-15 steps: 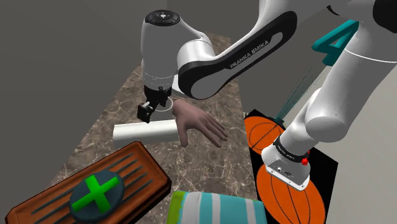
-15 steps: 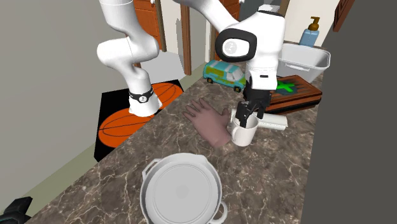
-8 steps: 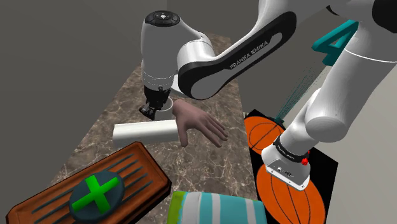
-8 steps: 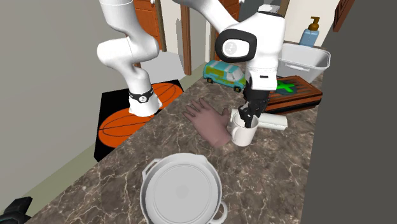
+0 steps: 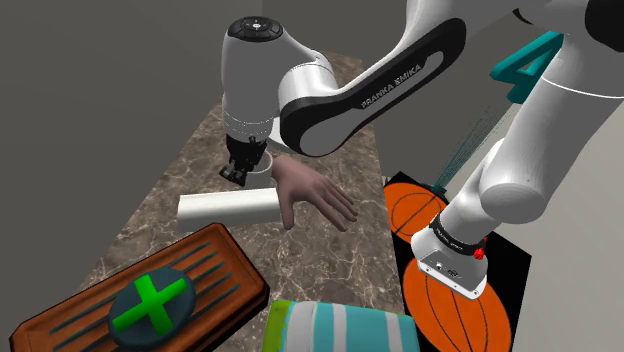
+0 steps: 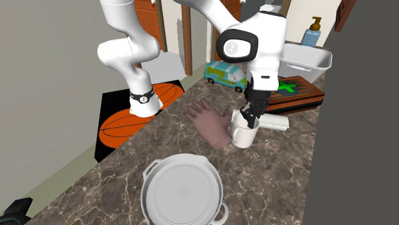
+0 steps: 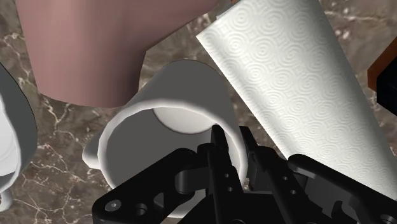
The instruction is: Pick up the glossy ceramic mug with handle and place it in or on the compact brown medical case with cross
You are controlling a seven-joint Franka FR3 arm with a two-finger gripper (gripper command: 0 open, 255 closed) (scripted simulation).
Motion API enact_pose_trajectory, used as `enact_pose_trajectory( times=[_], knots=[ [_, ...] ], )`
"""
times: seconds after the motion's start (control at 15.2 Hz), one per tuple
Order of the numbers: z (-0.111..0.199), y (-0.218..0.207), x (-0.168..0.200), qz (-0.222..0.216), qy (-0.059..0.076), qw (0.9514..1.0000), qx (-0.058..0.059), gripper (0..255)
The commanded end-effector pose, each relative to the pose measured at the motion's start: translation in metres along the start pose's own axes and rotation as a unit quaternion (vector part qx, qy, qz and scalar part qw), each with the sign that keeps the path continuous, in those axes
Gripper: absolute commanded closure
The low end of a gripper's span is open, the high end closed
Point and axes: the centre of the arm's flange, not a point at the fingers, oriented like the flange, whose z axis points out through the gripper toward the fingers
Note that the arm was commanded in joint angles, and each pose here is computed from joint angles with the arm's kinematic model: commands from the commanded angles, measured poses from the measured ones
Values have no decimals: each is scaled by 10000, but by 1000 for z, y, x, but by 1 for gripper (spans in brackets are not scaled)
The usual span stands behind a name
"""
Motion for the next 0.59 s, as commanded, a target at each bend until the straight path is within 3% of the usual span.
enact_pose_trajectory(
  times=[0.0, 0.53],
  knots=[
    [-5, 1, 1, 1, -3, 10000, -2, 255],
    [-46, 4, 7, 1, -3, 10000, -2, 255]
  ],
)
